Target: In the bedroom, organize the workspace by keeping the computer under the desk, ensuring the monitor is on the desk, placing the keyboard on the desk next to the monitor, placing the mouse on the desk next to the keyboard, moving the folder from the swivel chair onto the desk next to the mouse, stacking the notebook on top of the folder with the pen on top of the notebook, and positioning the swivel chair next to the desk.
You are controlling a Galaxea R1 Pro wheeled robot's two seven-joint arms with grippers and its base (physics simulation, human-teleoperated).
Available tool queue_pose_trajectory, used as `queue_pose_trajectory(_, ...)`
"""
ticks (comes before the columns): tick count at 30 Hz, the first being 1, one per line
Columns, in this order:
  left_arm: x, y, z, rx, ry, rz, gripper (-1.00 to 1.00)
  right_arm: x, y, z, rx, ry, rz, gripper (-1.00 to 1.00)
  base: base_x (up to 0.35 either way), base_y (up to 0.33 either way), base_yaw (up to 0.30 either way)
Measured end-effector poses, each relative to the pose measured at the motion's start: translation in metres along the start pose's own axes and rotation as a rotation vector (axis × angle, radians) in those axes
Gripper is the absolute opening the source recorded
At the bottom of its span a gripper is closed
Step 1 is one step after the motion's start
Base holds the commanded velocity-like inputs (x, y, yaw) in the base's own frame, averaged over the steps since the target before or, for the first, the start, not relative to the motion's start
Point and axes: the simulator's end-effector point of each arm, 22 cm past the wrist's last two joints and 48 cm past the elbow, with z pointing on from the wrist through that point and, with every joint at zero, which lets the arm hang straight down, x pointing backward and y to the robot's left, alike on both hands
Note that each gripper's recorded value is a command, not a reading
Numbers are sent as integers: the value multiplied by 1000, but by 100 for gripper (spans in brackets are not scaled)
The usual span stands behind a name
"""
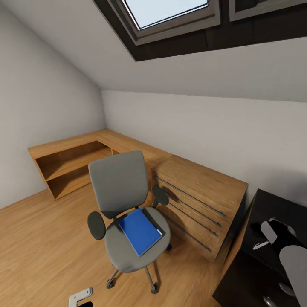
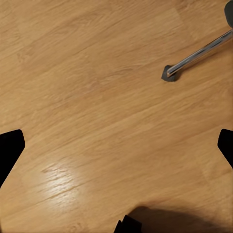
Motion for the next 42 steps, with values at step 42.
queue_pose_trajectory(42, 7, 0, 2, -3, 4, 5, 100, 84, 240, -97, -258, -91, -302, 100, 0, 0, 173)
